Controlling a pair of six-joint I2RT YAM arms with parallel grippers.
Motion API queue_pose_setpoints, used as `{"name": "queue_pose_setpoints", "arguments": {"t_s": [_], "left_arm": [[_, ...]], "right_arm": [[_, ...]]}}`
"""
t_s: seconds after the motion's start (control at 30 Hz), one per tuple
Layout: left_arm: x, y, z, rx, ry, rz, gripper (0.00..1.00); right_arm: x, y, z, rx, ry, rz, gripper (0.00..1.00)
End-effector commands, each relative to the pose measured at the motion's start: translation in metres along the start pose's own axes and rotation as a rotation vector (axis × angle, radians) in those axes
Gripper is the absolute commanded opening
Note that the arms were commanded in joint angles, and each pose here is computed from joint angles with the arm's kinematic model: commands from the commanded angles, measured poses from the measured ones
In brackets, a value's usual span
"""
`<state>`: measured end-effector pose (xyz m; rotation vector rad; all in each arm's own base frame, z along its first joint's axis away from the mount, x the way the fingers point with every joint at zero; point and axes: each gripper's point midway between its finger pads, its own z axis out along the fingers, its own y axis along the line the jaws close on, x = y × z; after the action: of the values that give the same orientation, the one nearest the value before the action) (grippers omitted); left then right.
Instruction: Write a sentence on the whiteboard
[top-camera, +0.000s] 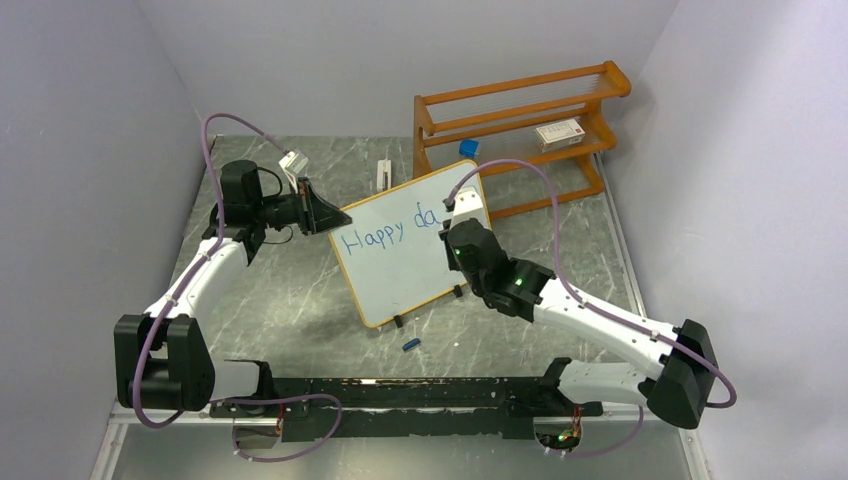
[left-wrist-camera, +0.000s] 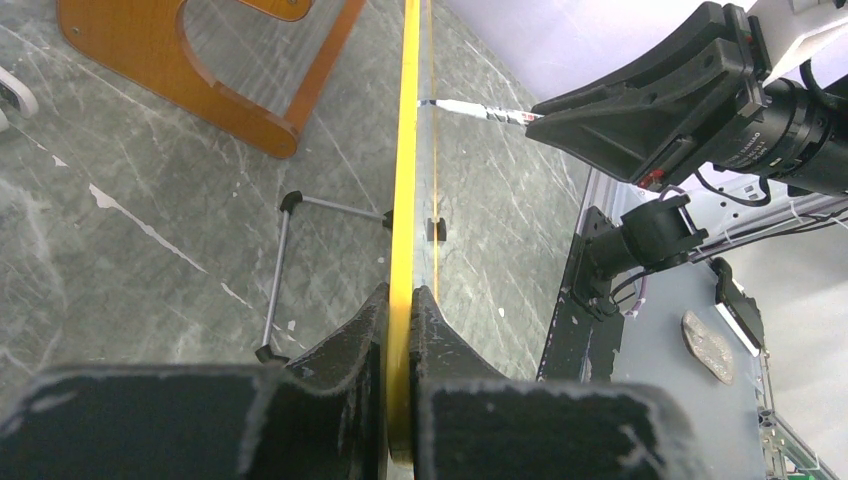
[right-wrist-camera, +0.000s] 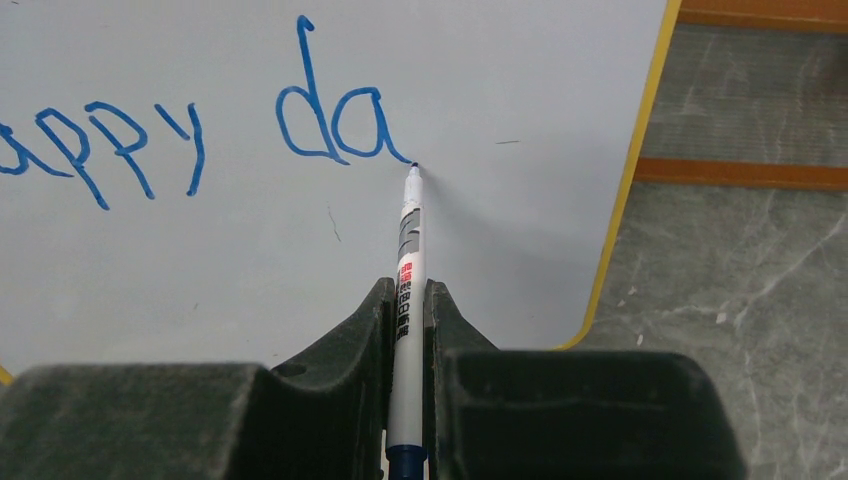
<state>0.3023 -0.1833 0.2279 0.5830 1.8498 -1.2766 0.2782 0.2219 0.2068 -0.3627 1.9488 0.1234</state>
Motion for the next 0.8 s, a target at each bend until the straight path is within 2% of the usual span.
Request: {"name": "queue_pose_setpoints", "arguments": {"t_s": [0.0, 0.3, 0.77], "left_arm": [[0.016, 0.003, 0.006, 0.002, 0.048, -0.014, 0.05], [0.015, 0.002, 0.006, 0.002, 0.047, -0.012, 0.05], [0.016, 0.001, 0.006, 0.009, 0.048, -0.013, 0.05]], "right_arm": [[-0.012, -0.012, -0.007, 0.036, -0.052, 0.04, 0.0], [-0.031, 0.0, -0.004, -0.024, -0.101, 0.033, 0.0], [-0.036, 0.001, 0.006, -0.011, -0.113, 0.025, 0.0]]}}
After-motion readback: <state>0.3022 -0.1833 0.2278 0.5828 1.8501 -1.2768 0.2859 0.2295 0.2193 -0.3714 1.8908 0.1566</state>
